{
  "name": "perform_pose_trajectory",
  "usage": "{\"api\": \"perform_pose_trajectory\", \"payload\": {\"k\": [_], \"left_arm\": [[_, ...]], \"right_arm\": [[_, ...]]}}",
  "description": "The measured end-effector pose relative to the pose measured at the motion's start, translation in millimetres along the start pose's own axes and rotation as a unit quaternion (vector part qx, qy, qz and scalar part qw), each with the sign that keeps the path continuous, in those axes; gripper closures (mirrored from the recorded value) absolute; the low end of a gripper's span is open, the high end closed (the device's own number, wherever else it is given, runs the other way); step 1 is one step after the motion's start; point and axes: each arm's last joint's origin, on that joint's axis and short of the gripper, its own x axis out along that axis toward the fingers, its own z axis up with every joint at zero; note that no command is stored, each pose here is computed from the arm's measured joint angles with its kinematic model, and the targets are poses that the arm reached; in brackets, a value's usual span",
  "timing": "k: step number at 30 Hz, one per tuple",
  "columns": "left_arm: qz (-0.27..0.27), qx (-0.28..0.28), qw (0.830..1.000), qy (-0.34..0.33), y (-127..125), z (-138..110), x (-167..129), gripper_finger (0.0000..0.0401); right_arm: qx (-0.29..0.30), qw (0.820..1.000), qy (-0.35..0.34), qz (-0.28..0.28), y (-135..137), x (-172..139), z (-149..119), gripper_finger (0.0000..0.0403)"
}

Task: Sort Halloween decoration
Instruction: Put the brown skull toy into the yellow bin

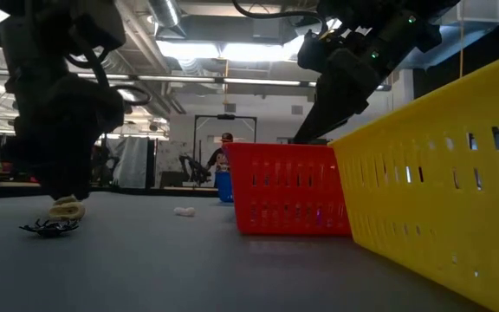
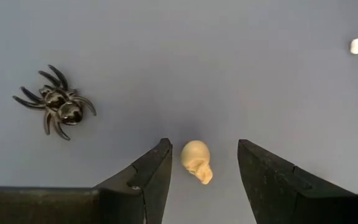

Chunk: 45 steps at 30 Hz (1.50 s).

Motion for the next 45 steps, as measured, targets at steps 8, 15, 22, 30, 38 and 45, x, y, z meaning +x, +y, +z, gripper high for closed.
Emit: {"api": "perform_pose_trajectory", "payload": {"k": [8, 15, 22, 30, 38, 45], "left_arm": [[0.004, 0.001, 1.0, -0.002, 1.3, -0.3, 0.6, 0.0226], [0.017, 0.02, 1.0, 0.004, -1.7, -7.7, 7.7, 0.0231], [0.029, 0.031, 0.999, 0.005, -1.7, -12.1, 12.1, 0.025], [0.03, 0.03, 0.999, 0.009, -1.3, -12.5, 12.7, 0.0294], [0.03, 0.03, 0.999, 0.01, -1.0, -12.6, 12.3, 0.0341], [0.02, 0.029, 0.999, 0.005, -1.1, -11.8, 8.3, 0.0352]], "right_arm": [[0.0, 1.0, 0.0, 0.0, 0.0, 0.0, 0.0, 0.0269], [0.0, 1.0, 0.0, 0.0, 0.0, 0.0, 0.0, 0.0269], [0.0, 1.0, 0.0, 0.0, 0.0, 0.0, 0.0, 0.0269], [0.0, 1.0, 0.0, 0.0, 0.0, 0.0, 0.0, 0.0269], [0.0, 1.0, 0.0, 0.0, 0.0, 0.0, 0.0, 0.0269], [0.0, 1.0, 0.0, 0.0, 0.0, 0.0, 0.0, 0.0269]]}}
